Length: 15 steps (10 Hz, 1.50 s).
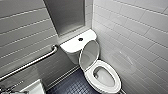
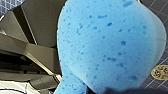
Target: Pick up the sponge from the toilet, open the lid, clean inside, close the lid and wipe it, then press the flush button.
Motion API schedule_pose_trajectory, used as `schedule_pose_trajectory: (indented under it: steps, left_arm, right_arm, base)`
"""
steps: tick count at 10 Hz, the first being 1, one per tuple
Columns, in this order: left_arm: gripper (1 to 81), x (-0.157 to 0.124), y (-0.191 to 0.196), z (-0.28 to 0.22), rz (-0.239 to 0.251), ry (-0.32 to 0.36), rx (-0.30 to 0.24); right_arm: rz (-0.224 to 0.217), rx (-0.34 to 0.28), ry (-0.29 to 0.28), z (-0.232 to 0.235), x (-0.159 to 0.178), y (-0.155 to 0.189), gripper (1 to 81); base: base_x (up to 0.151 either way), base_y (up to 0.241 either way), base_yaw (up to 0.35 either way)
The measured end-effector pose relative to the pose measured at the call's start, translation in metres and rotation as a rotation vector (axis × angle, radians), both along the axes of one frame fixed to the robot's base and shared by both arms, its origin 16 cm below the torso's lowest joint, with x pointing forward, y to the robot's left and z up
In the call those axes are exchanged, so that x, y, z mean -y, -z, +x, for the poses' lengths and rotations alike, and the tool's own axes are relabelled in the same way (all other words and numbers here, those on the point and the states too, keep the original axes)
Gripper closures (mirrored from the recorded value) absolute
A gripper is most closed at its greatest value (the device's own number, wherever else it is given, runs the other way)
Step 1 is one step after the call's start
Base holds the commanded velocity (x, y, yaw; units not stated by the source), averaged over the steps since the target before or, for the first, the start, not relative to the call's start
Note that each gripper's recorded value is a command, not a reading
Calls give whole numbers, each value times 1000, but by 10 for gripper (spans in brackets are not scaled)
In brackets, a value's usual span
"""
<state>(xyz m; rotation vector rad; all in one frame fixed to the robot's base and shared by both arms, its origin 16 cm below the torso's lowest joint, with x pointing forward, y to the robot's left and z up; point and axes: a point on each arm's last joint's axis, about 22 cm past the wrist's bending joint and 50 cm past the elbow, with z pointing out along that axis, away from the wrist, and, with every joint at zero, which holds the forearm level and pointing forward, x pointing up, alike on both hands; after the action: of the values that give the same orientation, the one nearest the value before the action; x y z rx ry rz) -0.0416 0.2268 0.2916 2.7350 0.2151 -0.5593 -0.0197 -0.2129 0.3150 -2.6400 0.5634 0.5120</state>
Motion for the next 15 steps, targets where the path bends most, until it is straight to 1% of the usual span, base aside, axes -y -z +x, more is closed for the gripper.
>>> schedule_pose_trajectory:
  steps: [1, 2, 3, 4, 5, 6, 7, 8, 9, 11, 12, 14, 15]
  left_arm:
    - [10, 7, 10, 17, 12, 24, 32]
    - [10, 7, 18, 28, 37, 64, 59]
    - [10, 1, 21, 27, 79, 94, 56]
    - [10, -4, 21, 21, 110, 124, 40]
    - [10, -4, 22, 19, 122, 139, 26]
    - [10, 1, 24, 25, 125, 124, 18]
    - [10, 10, 28, 36, 123, 82, 16]
    - [10, 21, 31, 49, 111, 58, 18]
    - [10, 30, 35, 64, 90, 56, 27]
    - [10, 47, 38, 86, 38, 39, 49]
    - [10, 53, 33, 88, 6, 30, 44]
    - [10, 69, 19, 99, -85, 8, 45]
    - [10, 80, 13, 119, -136, -3, 66]
  right_arm:
    - [2, 0, -3, 2, -3, 2, 811]
    - [4, 5, -1, 6, -5, 4, 811]
    - [4, 7, -2, 7, -6, 5, 811]
    - [9, 7, -1, 7, -10, 4, 811]
    - [11, 7, 0, 7, -13, 4, 811]
    - [10, 7, 0, 7, -12, 5, 811]
    - [2, 7, -5, 6, -8, 6, 811]
    - [-2, 8, -7, 6, -7, 7, 811]
    - [-2, 8, -7, 6, -10, 8, 811]
    - [7, 11, -8, 5, -21, 9, 811]
    - [11, 14, -13, 5, -23, 8, 811]
    - [15, 20, -23, 5, -22, 8, 811]
    - [15, 21, -24, 5, -22, 9, 811]
  base:
    - [0, 0, 0]
    - [0, 0, 0]
    - [0, 0, 0]
    - [0, 0, 0]
    - [0, 0, 0]
    - [0, 0, 0]
    - [0, 0, 0]
    - [0, 0, 0]
    - [0, 0, 0]
    - [0, 0, 0]
    - [0, 0, 0]
    - [0, 0, 0]
    - [0, 0, 0]
